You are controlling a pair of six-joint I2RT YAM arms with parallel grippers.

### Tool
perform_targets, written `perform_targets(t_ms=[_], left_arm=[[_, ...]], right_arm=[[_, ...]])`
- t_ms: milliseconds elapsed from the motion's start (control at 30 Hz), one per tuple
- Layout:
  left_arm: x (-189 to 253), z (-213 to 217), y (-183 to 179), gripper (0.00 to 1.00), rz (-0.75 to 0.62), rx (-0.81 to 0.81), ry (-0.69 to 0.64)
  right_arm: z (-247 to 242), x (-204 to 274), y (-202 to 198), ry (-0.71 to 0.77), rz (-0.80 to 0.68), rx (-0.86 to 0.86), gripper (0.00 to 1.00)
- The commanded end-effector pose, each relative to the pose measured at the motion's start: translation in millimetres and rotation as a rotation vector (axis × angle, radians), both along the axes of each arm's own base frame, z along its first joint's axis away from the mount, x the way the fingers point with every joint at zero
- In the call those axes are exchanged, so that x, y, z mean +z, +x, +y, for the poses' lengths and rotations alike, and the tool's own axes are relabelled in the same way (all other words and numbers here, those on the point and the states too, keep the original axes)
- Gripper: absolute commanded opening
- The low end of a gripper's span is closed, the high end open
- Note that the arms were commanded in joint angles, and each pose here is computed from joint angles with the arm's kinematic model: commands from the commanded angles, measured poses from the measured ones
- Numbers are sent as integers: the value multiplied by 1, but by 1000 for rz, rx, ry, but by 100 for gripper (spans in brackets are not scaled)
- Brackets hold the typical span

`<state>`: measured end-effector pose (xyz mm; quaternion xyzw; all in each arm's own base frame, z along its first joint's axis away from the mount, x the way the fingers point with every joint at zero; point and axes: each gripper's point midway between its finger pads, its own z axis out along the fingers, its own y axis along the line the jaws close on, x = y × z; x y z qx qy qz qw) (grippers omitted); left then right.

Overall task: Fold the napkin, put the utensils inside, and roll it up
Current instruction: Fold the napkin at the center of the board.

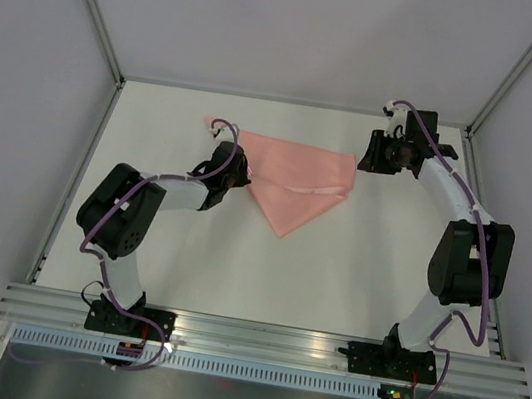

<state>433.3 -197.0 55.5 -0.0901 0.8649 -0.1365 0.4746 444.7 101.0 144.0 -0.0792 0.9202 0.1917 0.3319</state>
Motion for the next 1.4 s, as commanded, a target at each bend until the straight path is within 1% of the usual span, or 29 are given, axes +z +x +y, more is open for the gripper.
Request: perform_targets(t_ms=[0,133,367,467,500,533,600,633,767,800,867,900,1033,1133,1167,1300,1367], left_arm=[[17,-7,17,15,-49,-9,-23],[18,-7,23,13,-47,-20,-21],[18,-5,34,14,-37,-11,-21],[16,-5,36,19,-31,-14,-23],[16,-6,36,22,-30,-17,-25],[13,-7,35,30,-24,-24,-27],[12,-5,35,42,-20,-19,-30],[10,-4,34,53,-16,-17,-29],[12,4,33,61,-25,4,-46],[22,6,35,62,-54,17,-66],[28,14,34,64,-73,35,-79],[42,15,36,64,-109,40,-94],[59,30,41,66,-142,75,-89],[62,52,49,66,-125,150,-85],[63,65,55,65,-121,188,-109],[67,94,77,65,-91,254,-160],[55,115,86,66,-55,304,-178]], right_arm=[[0,9,7,-10,-23,-4,38],[1,7,7,-11,-20,-1,38],[3,5,7,-16,-18,4,38],[4,4,7,-17,-17,7,38],[4,4,7,-17,-17,7,38],[4,3,7,-17,-14,7,38],[4,4,6,-19,-17,8,38],[3,4,7,-21,-17,7,38],[4,4,6,-22,-18,10,38],[3,4,6,-24,-20,10,38],[3,4,6,-26,-21,10,38],[3,4,6,-27,-20,11,37],[4,4,6,-23,-24,13,38],[6,5,6,-20,-23,18,37],[6,6,6,-19,-26,19,37],[11,9,6,-10,-32,29,37],[12,12,7,-8,-38,32,37]])
